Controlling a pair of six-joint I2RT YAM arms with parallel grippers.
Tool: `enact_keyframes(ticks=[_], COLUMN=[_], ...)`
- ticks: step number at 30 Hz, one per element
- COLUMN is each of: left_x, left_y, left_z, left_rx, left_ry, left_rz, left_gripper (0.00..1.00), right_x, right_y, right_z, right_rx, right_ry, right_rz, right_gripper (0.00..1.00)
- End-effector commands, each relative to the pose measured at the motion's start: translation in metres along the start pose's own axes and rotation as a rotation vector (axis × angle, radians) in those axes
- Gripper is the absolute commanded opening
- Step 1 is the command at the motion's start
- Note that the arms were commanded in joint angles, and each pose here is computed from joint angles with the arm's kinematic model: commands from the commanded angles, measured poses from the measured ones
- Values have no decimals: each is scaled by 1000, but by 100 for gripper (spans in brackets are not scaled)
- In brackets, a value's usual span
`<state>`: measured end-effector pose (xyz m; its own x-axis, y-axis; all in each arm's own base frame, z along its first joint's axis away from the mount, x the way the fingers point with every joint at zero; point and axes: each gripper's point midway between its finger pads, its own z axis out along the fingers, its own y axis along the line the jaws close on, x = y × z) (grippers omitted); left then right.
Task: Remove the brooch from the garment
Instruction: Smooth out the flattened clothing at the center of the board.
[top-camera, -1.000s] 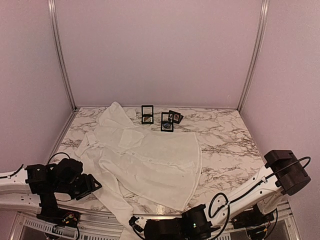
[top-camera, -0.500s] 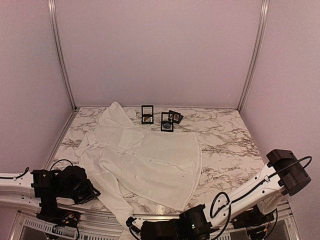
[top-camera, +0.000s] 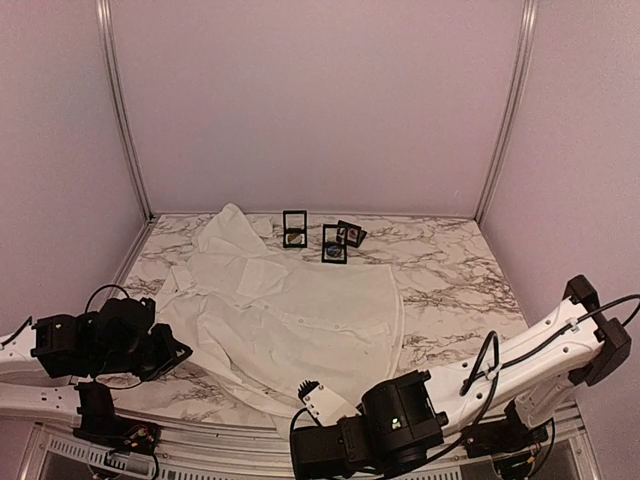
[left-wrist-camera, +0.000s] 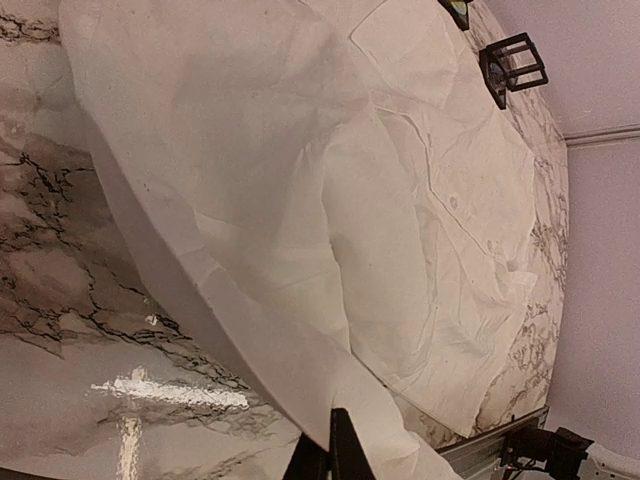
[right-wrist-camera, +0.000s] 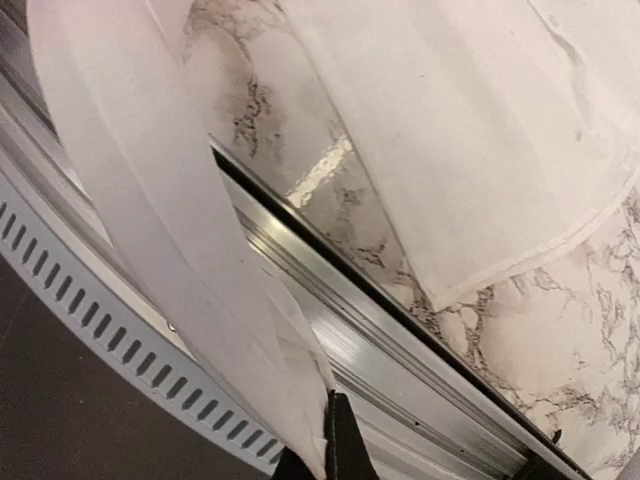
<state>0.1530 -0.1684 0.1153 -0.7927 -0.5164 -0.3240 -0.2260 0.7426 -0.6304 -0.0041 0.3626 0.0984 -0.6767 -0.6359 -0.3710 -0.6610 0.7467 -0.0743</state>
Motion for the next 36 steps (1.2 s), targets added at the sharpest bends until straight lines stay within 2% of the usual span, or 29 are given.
enact_keyframes(ticks=[1,4,7,9,12,15,18,19,21,23,28,36], left_x=[-11,-13,-12,-7,-2,0,2,3,2,1,-3,-3], left_y=[15,20,28,36,47,55,61,62,62,60,52,46], left_z=[-7,-8,-7,-4,0,0,2,2,3,2,2,3], left_rx=[-78,-89,-97,-109,-123,-136,-147,-150,-156,-162,-159,-153], left_ry=[-45,-53,-46,-31,-15,-14,-7,-5,-7,-13,-23,-15], left_rz=[43,39,31,32,29,25,28,30,42,56,79,85], left_gripper=[0,0,0,0,0,0,1,7,9,11,5,5], right_x=[-1,0,-1,4,26,36,27,22,9,0,-9,17], right_y=[-104,-99,-76,-51,-18,16,41,46,45,23,-34,-72], right_z=[-28,-25,-21,-10,18,20,-4,-15,-33,-37,-23,14], right_rx=[353,364,360,338,287,109,-130,-198,-294,-317,-349,-395], right_ry=[-33,-47,-97,-123,-80,-81,-132,-157,-206,-206,-192,-140], right_rz=[-26,-12,-33,-91,-164,-164,-120,-103,-39,59,285,471], right_gripper=[0,0,0,18,45,67,81,83,85,85,79,74])
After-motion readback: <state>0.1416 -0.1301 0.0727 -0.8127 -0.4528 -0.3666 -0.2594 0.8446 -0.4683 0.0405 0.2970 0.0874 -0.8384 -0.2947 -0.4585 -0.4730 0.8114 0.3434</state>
